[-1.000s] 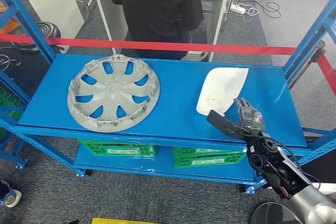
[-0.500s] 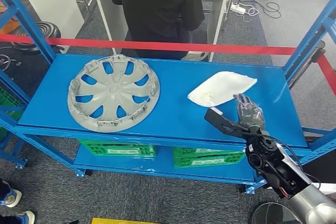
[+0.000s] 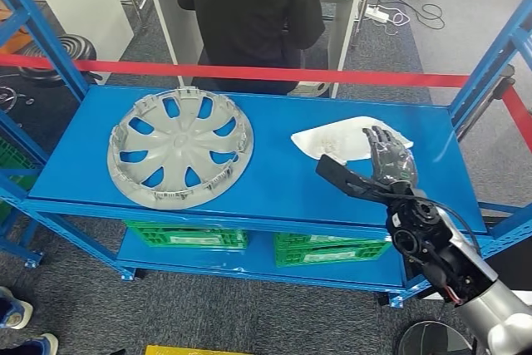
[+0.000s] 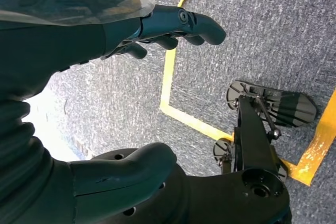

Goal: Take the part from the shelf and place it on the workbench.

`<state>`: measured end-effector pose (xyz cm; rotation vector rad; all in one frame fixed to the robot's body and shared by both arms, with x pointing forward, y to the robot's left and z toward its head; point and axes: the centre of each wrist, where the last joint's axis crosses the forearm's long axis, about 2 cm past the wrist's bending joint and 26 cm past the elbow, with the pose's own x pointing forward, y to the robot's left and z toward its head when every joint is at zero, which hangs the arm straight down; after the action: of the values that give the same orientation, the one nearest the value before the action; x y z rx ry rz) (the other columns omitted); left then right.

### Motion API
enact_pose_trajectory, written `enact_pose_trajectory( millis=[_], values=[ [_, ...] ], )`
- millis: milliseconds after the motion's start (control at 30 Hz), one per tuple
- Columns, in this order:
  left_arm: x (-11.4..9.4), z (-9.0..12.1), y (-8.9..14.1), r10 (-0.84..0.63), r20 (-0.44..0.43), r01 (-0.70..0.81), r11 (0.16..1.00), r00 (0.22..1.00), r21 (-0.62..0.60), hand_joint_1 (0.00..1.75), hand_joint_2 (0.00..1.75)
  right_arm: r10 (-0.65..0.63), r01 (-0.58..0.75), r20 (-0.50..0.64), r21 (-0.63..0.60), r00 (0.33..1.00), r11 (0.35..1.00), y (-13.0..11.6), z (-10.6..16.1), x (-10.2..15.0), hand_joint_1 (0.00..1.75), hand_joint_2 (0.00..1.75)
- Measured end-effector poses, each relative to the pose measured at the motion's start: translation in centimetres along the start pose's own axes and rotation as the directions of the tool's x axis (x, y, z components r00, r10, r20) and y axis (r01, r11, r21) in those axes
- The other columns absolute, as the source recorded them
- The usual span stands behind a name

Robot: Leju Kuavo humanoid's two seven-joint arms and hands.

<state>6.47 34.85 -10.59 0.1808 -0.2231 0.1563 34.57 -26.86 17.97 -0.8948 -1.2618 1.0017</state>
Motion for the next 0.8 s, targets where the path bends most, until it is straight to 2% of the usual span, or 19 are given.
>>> enact_pose_trajectory(
  millis=[267, 500, 800],
  values=[
    [0.0, 0.0, -0.1, -0.024, 0.004, 0.024, 1.0, 1.0, -0.005, 0.0, 1.75, -0.025, 0.026, -0.049, 0.019, 0.998, 0.999, -1.1, -0.9, -2.5, 0.0, 1.75],
    [0.1, 0.0, -0.2, -0.038, 0.003, 0.038, 0.999, 0.999, -0.008, 0.0, 1.75, -0.028, 0.034, -0.117, 0.05, 0.993, 0.998, -0.5, -1.2, -5.2, 0.0, 1.75],
    [0.2, 0.0, -0.3, -0.046, 0.008, 0.046, 0.999, 0.999, -0.01, 0.0, 1.75, -0.027, 0.039, -0.148, 0.075, 0.989, 0.996, 0.3, -1.4, -7.0, 0.0, 1.75]
  ],
)
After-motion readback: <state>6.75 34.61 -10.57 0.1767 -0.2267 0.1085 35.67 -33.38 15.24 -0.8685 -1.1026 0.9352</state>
